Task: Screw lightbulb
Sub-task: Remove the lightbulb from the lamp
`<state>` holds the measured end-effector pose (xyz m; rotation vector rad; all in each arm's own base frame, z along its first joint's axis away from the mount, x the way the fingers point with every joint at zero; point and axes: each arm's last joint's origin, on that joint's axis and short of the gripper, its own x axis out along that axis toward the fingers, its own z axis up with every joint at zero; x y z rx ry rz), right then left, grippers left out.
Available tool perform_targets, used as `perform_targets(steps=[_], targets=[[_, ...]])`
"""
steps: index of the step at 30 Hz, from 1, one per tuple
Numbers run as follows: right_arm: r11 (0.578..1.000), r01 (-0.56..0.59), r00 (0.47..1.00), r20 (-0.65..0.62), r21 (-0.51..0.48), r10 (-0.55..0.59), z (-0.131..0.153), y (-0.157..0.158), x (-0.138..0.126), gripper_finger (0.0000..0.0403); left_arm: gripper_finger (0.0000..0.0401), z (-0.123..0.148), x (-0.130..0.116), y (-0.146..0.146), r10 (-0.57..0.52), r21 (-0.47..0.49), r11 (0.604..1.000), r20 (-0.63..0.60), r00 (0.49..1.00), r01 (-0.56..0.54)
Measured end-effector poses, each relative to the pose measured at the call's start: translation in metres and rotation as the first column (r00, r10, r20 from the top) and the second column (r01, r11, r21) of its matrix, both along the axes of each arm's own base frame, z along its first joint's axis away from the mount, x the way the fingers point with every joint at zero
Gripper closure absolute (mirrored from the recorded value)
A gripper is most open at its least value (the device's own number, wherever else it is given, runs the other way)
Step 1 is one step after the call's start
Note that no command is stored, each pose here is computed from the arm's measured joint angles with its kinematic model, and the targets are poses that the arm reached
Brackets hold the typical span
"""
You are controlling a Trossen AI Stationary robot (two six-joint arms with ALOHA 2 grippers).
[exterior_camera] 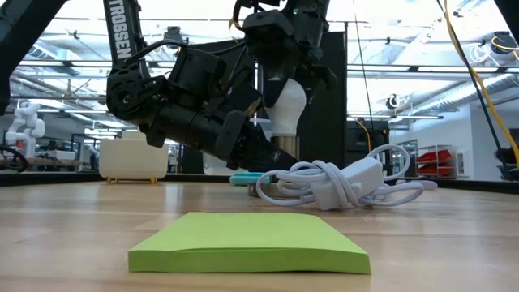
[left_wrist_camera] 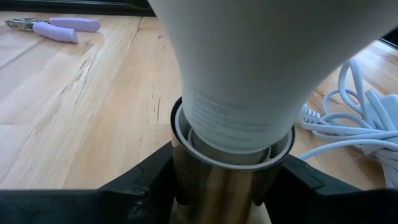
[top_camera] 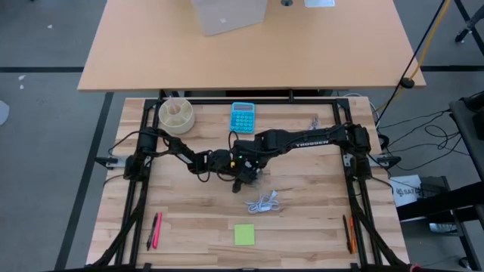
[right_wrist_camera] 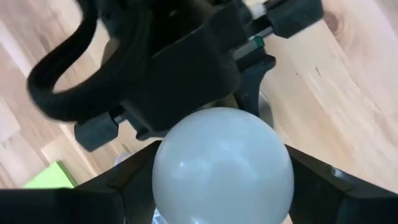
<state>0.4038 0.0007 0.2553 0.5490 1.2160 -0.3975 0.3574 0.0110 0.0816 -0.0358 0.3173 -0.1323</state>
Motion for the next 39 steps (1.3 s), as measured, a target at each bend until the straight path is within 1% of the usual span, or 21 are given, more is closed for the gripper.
perform_targets(steps=[4,7,11,13,16,18,20,23,24,26,27,28,29,31,36,39], targets=[[0.994,-0.108,0.994,-0.003,-0.026,0.108,0.0,-0.003,0.0,0.0138,0.0204,0.0,0.0,0.0,0.0,0.0,1.0,0.0,1.0,0.0],[0.975,-0.214,0.977,-0.009,-0.051,0.214,0.0,-0.007,-0.001,0.013,0.0204,0.0,0.0,0.0,0.005,0.002,1.0,0.0,1.0,-0.005],[0.924,-0.372,0.928,-0.02,-0.093,0.372,0.0,-0.012,-0.001,0.0123,0.0204,0.0,0.0,0.0,-0.002,0.001,1.0,0.001,1.0,0.002],[0.881,-0.458,0.888,-0.028,-0.118,0.458,0.0,-0.014,-0.001,0.0126,0.0204,0.0,0.0,0.0,-0.003,0.002,1.0,0.001,1.0,0.003],[0.799,-0.58,0.813,-0.047,-0.159,0.58,0.0,-0.017,-0.001,0.0131,0.0204,0.0,0.0,0.001,-0.002,0.006,1.0,0.001,1.0,0.002],[0.728,-0.66,0.747,-0.063,-0.187,0.661,0.0,-0.017,-0.001,0.0131,0.0204,0.0,0.0,0.001,-0.003,0.008,1.0,0.001,1.0,0.003],[0.64,-0.738,0.667,-0.086,-0.215,0.74,-0.001,-0.017,-0.001,0.0128,0.0204,0.0,0.0,0.001,-0.004,0.007,1.0,0.0,1.0,0.004],[0.485,-0.838,0.524,-0.118,-0.252,0.844,-0.001,-0.017,0.0,0.0125,0.0204,0.0,0.0,0.001,-0.005,0.003,1.0,0.0,1.0,0.005],[0.439,-0.859,0.483,-0.131,-0.263,0.866,-0.001,-0.017,0.0,0.0125,0.0204,0.0,0.0,0.001,-0.007,0.002,1.0,-0.001,1.0,0.007],[0.36,-0.888,0.414,-0.155,-0.286,0.897,-0.001,-0.015,0.001,0.0123,0.0204,0.0,0.0,0.0,-0.011,-0.002,1.0,-0.002,1.0,0.011],[0.335,-0.896,0.392,-0.164,-0.292,0.905,-0.001,-0.015,0.001,0.0122,0.0204,0.0,0.0,0.0,-0.013,-0.003,1.0,-0.002,1.0,0.013],[0.328,-0.897,0.387,-0.167,-0.297,0.907,-0.001,-0.014,0.001,0.012,0.0204,0.0,-0.001,0.0,-0.016,-0.007,1.0,-0.002,1.0,0.016],[0.335,-0.893,0.395,-0.165,-0.302,0.904,-0.001,-0.014,0.002,0.0117,0.0204,0.0,-0.001,0.0,-0.018,-0.01,1.0,-0.002,1.0,0.018],[0.379,-0.869,0.443,-0.159,-0.319,0.882,0.0,-0.013,0.004,0.0107,0.0204,0.0,-0.001,0.0,-0.023,-0.011,1.0,-0.002,1.0,0.023],[0.546,-0.776,0.598,-0.093,-0.314,0.796,0.001,-0.01,0.006,0.0072,0.0204,0.0,0.0,-0.001,-0.029,-0.012,1.0,0.0,1.0,0.029],[0.623,-0.726,0.664,-0.062,-0.292,0.745,0.002,-0.007,0.007,0.0052,0.0204,0.0,0.0,-0.001,-0.032,-0.007,0.999,0.0,0.999,0.032]])
